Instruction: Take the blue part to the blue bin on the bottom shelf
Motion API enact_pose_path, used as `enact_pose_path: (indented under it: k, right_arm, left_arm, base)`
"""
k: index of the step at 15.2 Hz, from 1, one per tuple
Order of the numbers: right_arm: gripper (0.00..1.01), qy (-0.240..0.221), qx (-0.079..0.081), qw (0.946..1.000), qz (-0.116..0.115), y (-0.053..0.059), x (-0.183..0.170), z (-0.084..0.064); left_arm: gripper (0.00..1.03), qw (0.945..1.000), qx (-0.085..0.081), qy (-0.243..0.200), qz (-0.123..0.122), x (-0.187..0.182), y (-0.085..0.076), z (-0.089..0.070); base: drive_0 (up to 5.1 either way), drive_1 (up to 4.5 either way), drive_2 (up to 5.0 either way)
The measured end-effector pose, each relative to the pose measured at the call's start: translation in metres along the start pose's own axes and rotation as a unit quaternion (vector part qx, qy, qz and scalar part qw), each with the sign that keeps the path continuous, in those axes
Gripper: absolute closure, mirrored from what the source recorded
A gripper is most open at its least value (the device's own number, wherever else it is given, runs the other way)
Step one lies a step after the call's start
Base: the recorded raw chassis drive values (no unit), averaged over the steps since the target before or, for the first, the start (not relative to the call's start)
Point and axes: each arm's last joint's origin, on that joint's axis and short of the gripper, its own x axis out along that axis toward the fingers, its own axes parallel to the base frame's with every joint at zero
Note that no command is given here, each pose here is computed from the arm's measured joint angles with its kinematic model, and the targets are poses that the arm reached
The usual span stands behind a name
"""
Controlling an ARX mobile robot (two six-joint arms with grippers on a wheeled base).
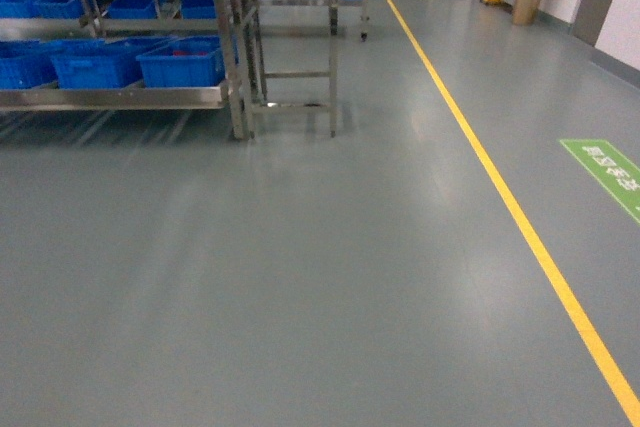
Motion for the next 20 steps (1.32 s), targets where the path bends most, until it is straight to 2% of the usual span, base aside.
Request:
enact_pose_path:
  k: [20]
  right_arm:
    - [0.03, -0.002, 0.000, 1.0000, 0.000, 0.0000, 0.0000, 0.0003]
  left_arm:
    - [0.59, 1.0000, -0.001, -0.001, 0.000, 0.0000, 0.0000, 0.0003]
  base:
    - [0.0, 4.18, -4.3]
